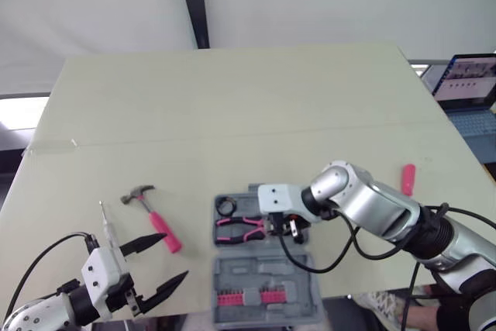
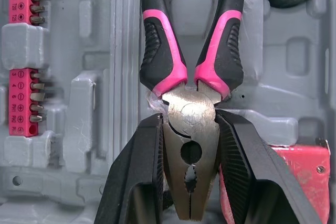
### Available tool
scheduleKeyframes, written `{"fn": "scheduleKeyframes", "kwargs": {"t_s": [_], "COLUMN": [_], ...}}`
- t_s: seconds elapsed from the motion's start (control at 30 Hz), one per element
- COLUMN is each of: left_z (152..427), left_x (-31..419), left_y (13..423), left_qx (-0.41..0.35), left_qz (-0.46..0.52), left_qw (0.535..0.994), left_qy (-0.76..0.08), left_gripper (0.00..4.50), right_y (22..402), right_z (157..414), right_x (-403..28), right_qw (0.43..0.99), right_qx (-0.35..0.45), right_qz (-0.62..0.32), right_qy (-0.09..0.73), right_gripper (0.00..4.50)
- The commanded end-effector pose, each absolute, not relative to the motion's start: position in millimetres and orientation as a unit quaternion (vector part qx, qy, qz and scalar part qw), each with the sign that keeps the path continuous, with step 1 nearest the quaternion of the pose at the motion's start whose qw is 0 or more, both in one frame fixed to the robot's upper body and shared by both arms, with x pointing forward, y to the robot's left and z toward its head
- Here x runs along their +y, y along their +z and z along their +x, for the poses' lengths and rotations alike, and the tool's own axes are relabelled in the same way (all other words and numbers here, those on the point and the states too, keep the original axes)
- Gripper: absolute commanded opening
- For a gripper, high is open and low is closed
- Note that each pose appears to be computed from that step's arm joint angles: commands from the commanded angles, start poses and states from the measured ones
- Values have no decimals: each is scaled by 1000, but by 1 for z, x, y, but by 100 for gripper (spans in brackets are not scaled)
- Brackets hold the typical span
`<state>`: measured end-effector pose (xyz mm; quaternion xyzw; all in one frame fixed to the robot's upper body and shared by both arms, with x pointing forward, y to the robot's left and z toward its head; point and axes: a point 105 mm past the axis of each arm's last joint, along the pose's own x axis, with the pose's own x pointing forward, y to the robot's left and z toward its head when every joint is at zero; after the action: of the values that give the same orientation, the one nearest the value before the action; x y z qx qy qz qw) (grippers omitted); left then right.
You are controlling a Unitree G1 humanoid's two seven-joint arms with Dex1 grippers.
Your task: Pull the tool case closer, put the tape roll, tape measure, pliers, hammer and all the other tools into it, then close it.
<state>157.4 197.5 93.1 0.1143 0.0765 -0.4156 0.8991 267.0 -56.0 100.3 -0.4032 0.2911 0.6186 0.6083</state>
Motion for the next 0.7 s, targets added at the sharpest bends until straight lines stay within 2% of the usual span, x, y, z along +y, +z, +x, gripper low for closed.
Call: {"fn": "scheduleKeyframes", "kwargs": {"t_s": [0.03, 0.47, 0.53, 0.57, 0.7], "left_z": [157, 157, 157, 158, 159], "left_x": [194, 190, 190, 190, 187], "left_y": [97, 97, 97, 97, 97], "left_qx": [66, 67, 66, 66, 64], "left_qz": [121, 122, 122, 122, 121], "left_qw": [898, 897, 896, 896, 895], "left_qy": [-418, -420, -421, -421, -425], "left_gripper": [450, 450, 450, 450, 450], "right_y": [104, 93, 93, 93, 93], "right_z": [267, 267, 267, 267, 265], "right_x": [-51, -48, -48, -48, -49], "right_qw": [601, 594, 592, 592, 592], "right_qx": [274, 281, 283, 283, 283], "right_qz": [-417, -412, -411, -411, -408], "right_qy": [625, 631, 632, 633, 635], "right_gripper": [96, 96, 200, 230, 426]}}
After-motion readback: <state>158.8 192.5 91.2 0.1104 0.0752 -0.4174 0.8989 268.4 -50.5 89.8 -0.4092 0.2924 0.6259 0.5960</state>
